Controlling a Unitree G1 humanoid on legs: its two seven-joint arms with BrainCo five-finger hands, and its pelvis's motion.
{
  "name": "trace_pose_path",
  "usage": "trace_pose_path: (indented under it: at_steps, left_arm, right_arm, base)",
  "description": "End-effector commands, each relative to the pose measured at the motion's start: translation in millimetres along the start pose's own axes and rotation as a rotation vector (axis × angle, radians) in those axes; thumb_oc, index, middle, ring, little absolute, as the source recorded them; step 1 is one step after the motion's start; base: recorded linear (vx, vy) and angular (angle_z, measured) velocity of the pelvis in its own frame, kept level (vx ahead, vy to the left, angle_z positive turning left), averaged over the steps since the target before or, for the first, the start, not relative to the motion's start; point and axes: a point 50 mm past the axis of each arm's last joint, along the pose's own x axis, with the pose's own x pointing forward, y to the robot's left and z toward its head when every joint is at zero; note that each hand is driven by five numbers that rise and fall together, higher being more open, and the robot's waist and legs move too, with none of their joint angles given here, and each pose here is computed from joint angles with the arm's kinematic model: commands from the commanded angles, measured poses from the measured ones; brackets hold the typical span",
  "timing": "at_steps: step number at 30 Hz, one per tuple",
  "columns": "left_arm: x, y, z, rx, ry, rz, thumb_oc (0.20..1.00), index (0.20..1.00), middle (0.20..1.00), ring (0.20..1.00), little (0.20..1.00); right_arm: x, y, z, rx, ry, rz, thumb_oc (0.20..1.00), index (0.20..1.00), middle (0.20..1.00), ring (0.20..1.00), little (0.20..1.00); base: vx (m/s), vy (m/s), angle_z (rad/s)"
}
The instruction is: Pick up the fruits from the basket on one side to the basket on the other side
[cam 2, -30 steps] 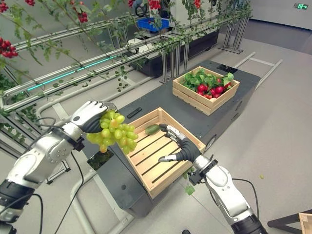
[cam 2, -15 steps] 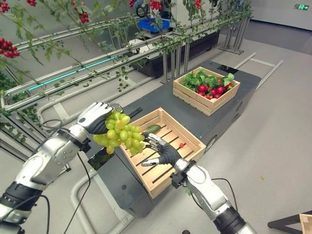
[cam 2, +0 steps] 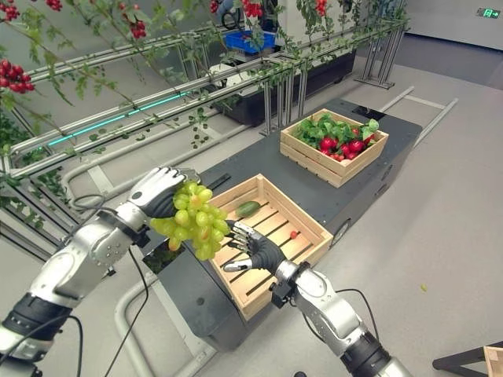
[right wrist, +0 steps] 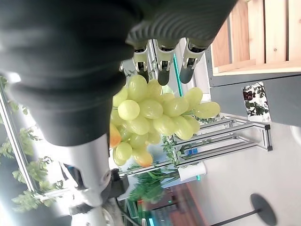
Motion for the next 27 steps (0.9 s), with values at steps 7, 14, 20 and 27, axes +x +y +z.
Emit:
trace_pose_path:
  at_steps: [7, 14, 20, 27]
  left_arm:
    - [15.8, 34.2, 13.0, -0.039, -0.081, 0.160, 0.200, 0.200, 0.200, 0.200, 0.200]
    - [11.2, 36.1, 21.5, -0.058, -0.122, 0.168, 0.200, 0.200, 0.200, 0.200, 0.200]
    - [8.8, 33.5, 24.1, -0.075, -0.129, 0.172, 0.200, 0.200, 0.200, 0.200, 0.200]
    - [9.6, 33.2, 27.0, -0.059, -0.147, 0.177, 0.200, 0.200, 0.200, 0.200, 0.200]
  right_arm:
    - [24.8, 18.6, 8.5, 0.096, -0.075, 0.097, 1.000, 1.000, 1.000, 1.000, 1.000]
    - [28.7, 15.3, 1.2, 0.084, -0.042, 0.082, 1.000, 1.000, 1.000, 1.000, 1.000]
    - [35.0, 18.4, -1.3, 0.158, -0.049, 0.087, 1.000, 1.000, 1.000, 1.000, 1.000]
    - [45.3, 22.4, -4.8, 0.258, -0.050, 0.087, 1.000, 1.000, 1.000, 1.000, 1.000]
  base:
    - [0.00, 0.000, 0.00]
    - [0.00, 0.000, 0.00]
    - [0.00, 0.000, 0.00]
    - [0.00, 0.000, 0.00]
